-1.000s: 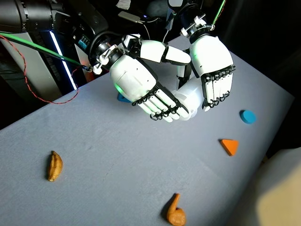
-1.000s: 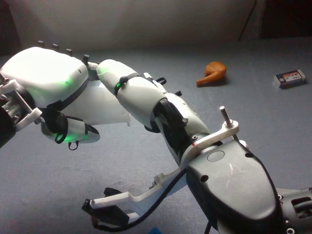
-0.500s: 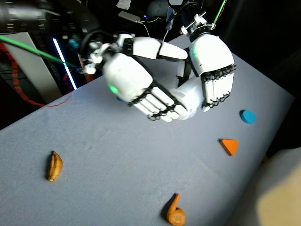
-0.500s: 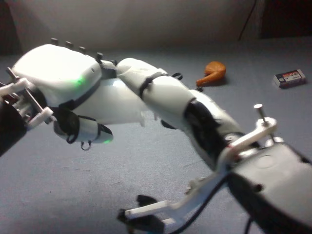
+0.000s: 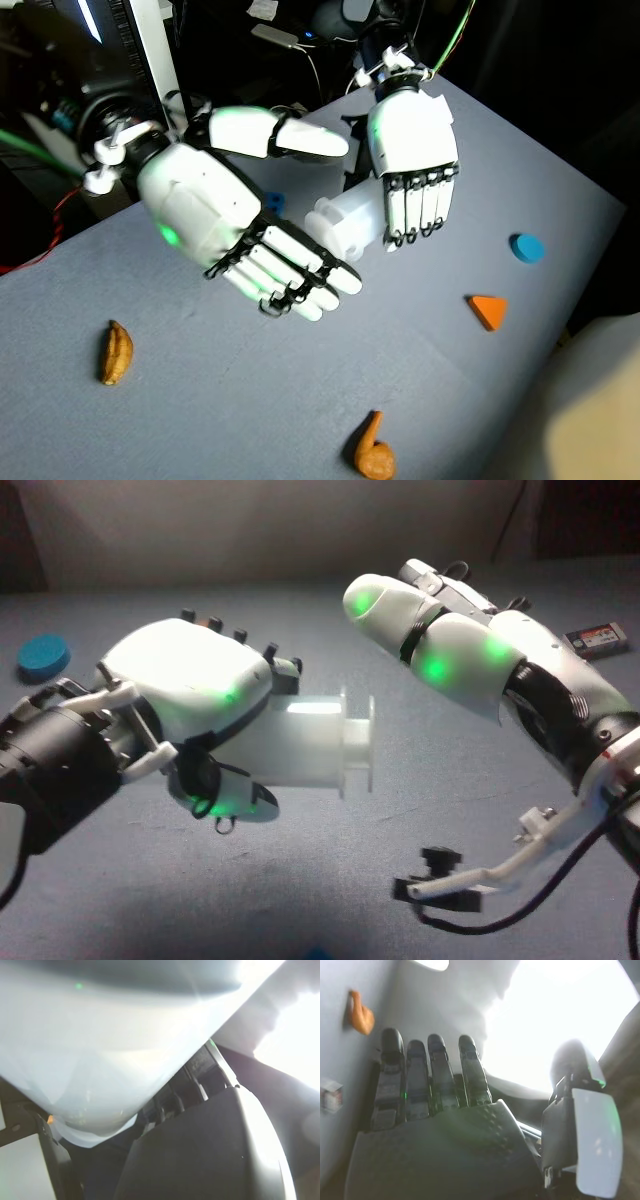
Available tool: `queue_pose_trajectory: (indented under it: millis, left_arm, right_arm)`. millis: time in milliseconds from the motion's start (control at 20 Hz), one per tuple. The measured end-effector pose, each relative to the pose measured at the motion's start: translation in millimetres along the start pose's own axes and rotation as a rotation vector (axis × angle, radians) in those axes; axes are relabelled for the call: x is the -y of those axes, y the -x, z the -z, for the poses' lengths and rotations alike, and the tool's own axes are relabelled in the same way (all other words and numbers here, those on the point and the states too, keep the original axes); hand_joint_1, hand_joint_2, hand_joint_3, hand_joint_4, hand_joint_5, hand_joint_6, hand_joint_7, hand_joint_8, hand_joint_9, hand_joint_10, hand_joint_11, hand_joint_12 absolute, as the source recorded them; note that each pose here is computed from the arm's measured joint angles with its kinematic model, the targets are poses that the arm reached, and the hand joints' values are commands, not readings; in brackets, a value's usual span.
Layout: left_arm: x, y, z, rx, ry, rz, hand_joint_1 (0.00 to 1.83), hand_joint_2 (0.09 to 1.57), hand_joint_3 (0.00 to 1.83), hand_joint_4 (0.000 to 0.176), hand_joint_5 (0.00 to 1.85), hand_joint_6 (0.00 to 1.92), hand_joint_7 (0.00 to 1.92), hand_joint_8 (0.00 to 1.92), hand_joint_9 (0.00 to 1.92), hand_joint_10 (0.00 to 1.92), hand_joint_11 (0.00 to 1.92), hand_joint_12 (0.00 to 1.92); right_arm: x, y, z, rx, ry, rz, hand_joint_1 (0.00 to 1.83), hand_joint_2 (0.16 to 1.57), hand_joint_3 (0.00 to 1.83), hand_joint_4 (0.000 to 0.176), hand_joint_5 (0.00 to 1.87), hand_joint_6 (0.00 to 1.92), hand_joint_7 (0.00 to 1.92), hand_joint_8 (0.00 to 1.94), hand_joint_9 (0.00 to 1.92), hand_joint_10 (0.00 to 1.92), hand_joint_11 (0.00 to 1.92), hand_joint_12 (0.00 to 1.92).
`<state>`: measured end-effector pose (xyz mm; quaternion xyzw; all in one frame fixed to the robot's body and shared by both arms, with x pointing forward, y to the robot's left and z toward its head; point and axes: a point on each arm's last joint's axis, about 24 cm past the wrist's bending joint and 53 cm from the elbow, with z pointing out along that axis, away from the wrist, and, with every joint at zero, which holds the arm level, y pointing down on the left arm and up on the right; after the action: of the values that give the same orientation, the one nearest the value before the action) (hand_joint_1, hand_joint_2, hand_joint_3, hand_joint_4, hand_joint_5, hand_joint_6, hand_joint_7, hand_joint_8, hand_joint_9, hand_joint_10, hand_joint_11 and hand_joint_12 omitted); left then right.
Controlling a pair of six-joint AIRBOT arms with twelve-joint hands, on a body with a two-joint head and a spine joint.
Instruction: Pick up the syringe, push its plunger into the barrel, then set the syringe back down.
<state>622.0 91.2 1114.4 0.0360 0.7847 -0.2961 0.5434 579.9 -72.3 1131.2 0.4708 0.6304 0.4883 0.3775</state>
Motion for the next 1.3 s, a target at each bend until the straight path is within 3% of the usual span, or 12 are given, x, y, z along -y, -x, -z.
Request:
queue_pose_trajectory:
  millis: [150, 300, 650, 1000, 1200, 1250, 1300]
  left_arm:
    - [-5.8, -14.7, -4.5, -0.028, 0.031, 0.009, 1.36, 1.17, 0.00, 0.000, 0.88, 0.93, 0.78, 1.28, 0.87, 1.41, 0.93, 1.12]
    - [-10.0, -27.7, -9.9, -0.043, 0.046, 0.020, 1.36, 1.17, 0.00, 0.000, 0.88, 0.93, 0.78, 1.28, 0.86, 1.40, 0.94, 1.13]
    - [-25.1, -49.6, -19.0, -0.055, 0.101, 0.060, 1.36, 1.17, 0.00, 0.000, 0.87, 0.93, 0.78, 1.29, 0.85, 1.42, 0.93, 1.14]
    - [-23.8, -53.3, -25.9, -0.053, 0.097, 0.050, 1.36, 1.18, 0.00, 0.000, 0.88, 0.94, 0.79, 1.28, 0.82, 1.44, 0.86, 1.17]
    - [-26.0, -52.9, -28.0, -0.050, 0.099, 0.044, 1.36, 1.17, 0.00, 0.000, 0.87, 1.00, 0.83, 1.18, 0.80, 1.46, 0.80, 1.26]
    - [-26.9, -53.7, -29.3, -0.053, 0.100, 0.043, 1.22, 1.18, 0.00, 0.000, 0.88, 1.05, 0.82, 1.29, 0.74, 1.11, 0.76, 1.25]
    - [-27.1, -54.6, -29.5, -0.056, 0.100, 0.044, 1.18, 1.20, 0.00, 0.000, 0.84, 1.12, 0.81, 1.33, 0.74, 0.91, 0.72, 1.23]
  right_arm:
    - [6.1, 8.7, 2.4, -0.016, 0.000, 0.115, 0.07, 1.02, 0.00, 0.109, 0.08, 0.00, 0.06, 0.00, 0.01, 0.00, 0.00, 0.57]
    - [0.5, 13.6, 3.1, -0.050, 0.016, 0.272, 0.07, 1.02, 0.00, 0.110, 0.07, 0.00, 0.05, 0.00, 0.01, 0.00, 0.00, 0.56]
    - [9.2, 12.7, -3.9, -0.065, 0.002, 0.459, 0.07, 1.02, 0.00, 0.109, 0.08, 0.00, 0.05, 0.00, 0.01, 0.00, 0.00, 0.55]
    - [11.7, 6.8, -7.0, -0.083, 0.003, 0.501, 0.05, 1.03, 0.00, 0.109, 0.07, 0.00, 0.05, 0.00, 0.01, 0.00, 0.00, 0.63]
    - [10.0, -0.8, -6.6, -0.103, 0.019, 0.511, 0.02, 1.04, 0.01, 0.108, 0.07, 0.00, 0.05, 0.00, 0.01, 0.00, 0.00, 0.61]
    - [10.6, -2.6, -6.6, -0.106, 0.019, 0.510, 0.02, 1.04, 0.00, 0.108, 0.07, 0.00, 0.05, 0.00, 0.01, 0.00, 0.00, 0.58]
    - [11.3, -4.6, -6.3, -0.113, 0.018, 0.510, 0.02, 1.04, 0.00, 0.109, 0.07, 0.00, 0.05, 0.00, 0.01, 0.00, 0.00, 0.55]
